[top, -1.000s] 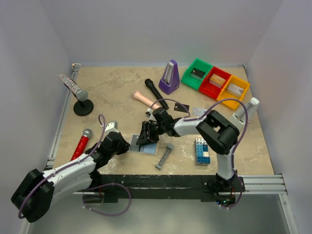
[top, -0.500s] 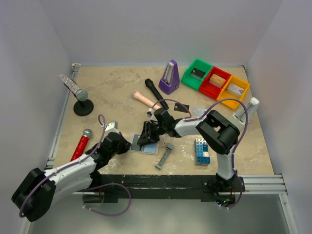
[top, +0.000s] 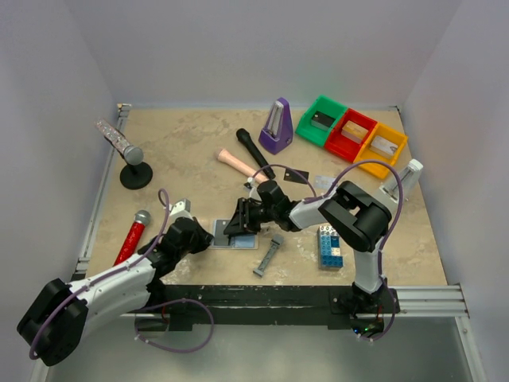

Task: Take the credit cards out of the card holder
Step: Remove the credit card from the card holder.

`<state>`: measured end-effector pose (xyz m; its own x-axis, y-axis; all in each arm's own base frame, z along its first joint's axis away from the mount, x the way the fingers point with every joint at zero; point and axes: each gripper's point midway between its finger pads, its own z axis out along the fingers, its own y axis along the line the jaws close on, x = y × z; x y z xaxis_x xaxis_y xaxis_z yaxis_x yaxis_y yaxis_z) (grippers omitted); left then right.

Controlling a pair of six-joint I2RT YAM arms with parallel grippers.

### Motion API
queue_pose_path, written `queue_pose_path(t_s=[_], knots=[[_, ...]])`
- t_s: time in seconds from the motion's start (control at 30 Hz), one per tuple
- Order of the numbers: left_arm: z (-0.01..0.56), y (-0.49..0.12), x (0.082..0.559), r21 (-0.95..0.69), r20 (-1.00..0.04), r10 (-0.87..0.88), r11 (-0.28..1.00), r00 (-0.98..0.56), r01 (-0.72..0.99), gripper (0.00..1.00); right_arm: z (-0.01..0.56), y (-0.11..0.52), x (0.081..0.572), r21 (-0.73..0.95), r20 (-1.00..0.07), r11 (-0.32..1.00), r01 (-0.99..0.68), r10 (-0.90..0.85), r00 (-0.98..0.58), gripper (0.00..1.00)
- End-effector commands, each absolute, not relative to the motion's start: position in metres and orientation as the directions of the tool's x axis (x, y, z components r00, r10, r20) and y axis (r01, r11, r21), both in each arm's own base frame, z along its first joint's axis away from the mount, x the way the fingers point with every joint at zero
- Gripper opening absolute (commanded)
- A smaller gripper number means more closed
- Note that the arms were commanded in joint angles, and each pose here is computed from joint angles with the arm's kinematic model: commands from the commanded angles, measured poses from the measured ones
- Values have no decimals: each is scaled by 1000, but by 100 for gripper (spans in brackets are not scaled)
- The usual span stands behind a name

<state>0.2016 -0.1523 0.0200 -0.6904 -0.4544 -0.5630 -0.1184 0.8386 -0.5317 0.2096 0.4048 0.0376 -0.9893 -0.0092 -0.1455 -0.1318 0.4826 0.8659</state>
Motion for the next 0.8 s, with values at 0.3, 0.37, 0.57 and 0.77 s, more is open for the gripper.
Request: queue_pose_path(t_s=[0.3,0.37,0.57,0.77], knots=[[6,-146,190,-497,-532,-436,855,-726,-149,0,76,418,221,908,-226,364,-208,8,-974,43],[6,-147,190,-499,-531,-433,854,-729,-144,0,74,419,221,909,-221,363,-205,3,-975,43],[7,-154,192,-526,-525,-434,842,-732,-122,0,73,424,218,916,-201,349,-197,-24,-979,44],[7,-161,191,-555,-513,-439,825,-738,-105,0,69,428,217,918,-179,352,-184,-47,-983,45]])
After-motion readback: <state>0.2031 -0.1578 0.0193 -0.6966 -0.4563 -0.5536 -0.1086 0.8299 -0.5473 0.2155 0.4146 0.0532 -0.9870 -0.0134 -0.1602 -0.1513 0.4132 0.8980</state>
